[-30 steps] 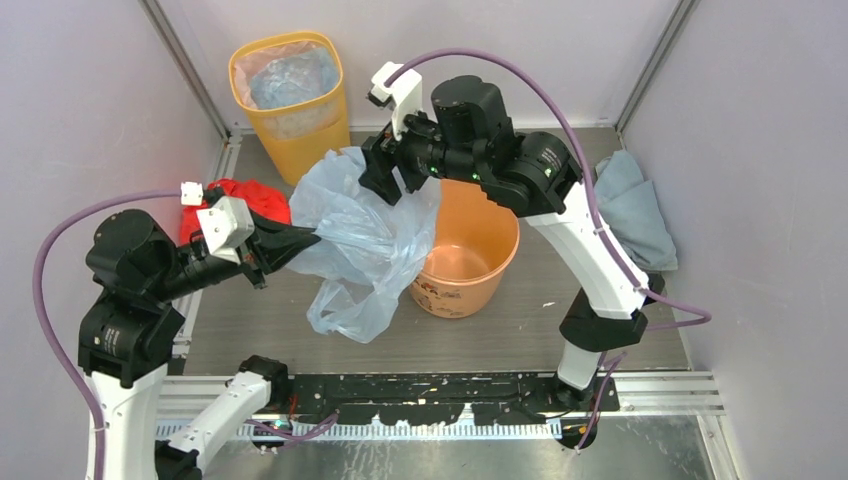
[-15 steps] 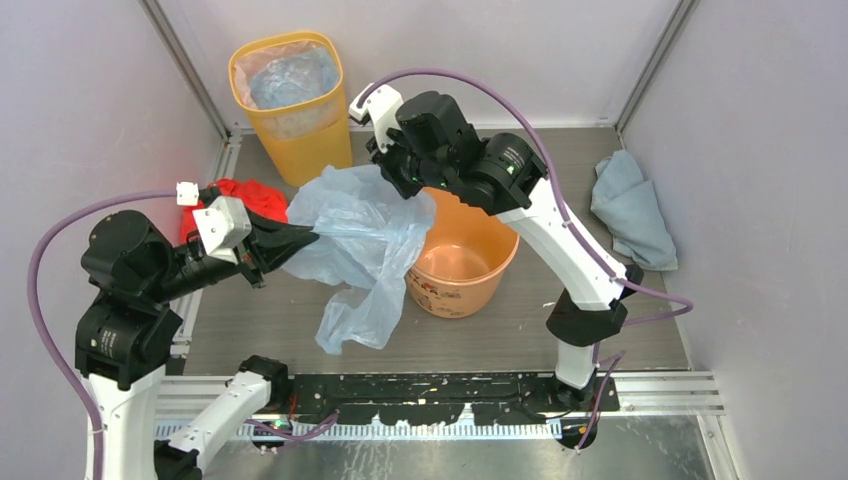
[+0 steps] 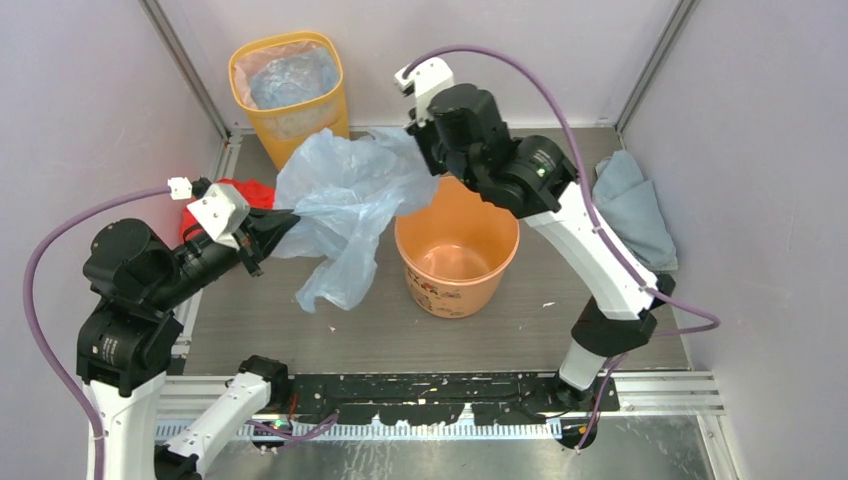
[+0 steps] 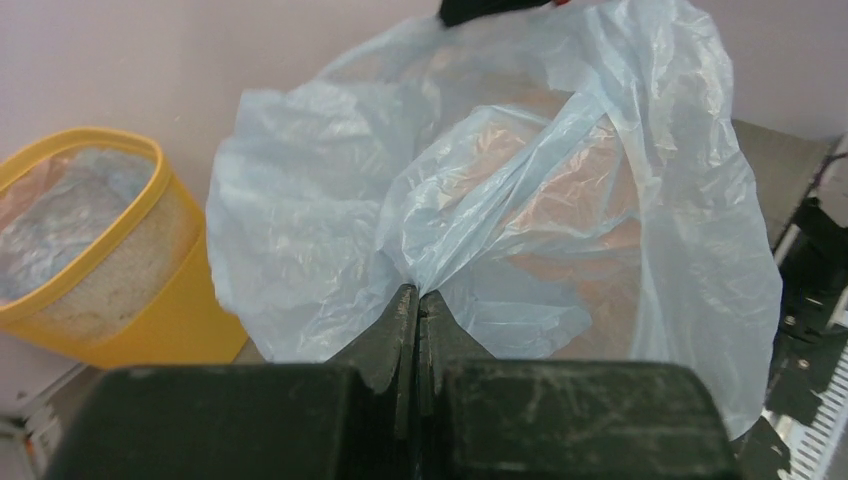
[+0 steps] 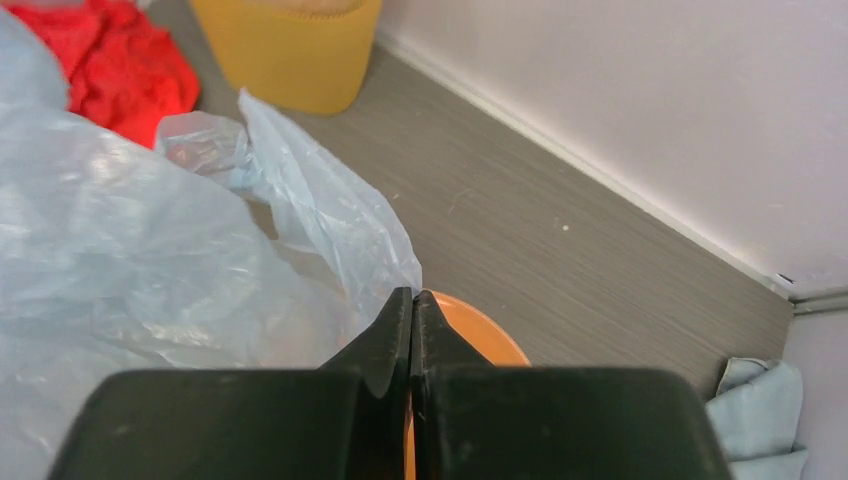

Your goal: Put the trash bags into the trash bin

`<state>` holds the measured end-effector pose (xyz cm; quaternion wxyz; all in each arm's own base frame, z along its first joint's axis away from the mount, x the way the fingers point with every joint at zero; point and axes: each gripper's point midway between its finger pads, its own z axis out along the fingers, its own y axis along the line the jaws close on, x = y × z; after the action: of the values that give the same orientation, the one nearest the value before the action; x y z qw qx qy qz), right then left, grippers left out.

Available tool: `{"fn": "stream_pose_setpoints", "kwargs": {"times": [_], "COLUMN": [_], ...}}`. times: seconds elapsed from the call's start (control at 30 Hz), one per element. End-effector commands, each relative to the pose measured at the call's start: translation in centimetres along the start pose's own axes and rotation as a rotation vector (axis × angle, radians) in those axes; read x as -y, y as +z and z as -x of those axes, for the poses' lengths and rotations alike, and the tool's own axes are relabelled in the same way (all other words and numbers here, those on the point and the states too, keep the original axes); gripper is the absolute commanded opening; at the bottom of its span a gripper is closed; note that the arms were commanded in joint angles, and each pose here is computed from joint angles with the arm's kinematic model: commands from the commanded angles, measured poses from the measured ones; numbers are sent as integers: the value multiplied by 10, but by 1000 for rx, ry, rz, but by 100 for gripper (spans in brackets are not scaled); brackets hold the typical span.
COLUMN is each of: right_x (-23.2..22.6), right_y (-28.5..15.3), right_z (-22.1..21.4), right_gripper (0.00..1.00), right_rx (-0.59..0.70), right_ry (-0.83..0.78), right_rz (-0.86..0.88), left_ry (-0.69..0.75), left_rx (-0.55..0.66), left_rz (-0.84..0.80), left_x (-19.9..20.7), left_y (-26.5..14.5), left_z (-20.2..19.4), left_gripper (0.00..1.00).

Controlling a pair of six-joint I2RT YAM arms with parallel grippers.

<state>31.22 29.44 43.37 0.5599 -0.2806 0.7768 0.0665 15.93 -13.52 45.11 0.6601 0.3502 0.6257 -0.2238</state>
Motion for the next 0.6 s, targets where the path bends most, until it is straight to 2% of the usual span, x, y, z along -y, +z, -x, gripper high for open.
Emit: {"fn": "stream_pose_setpoints", "kwargs": {"times": [0.0, 0.17, 0.33, 0.57], "right_x": [55, 75, 75, 54], "right_y": [-45, -70, -82, -77], "right_z": [45, 53, 50, 31], "right_gripper": [1, 1, 1, 1], "right_rx": [207, 285, 288, 208], "right_ry": [177, 272, 290, 273], "right_rz": [-137, -146, -116, -22], "left_ry": [-7, -38, -68, -107], "left_rx": [-7, -36, 21, 161], "left_rz": [200, 375, 516, 502], "left_x": [-35, -66, -89, -87], "left_y": [-5, -8, -15, -14], "left_z": [1, -6, 3, 37], "left_gripper": [0, 0, 0, 0]}}
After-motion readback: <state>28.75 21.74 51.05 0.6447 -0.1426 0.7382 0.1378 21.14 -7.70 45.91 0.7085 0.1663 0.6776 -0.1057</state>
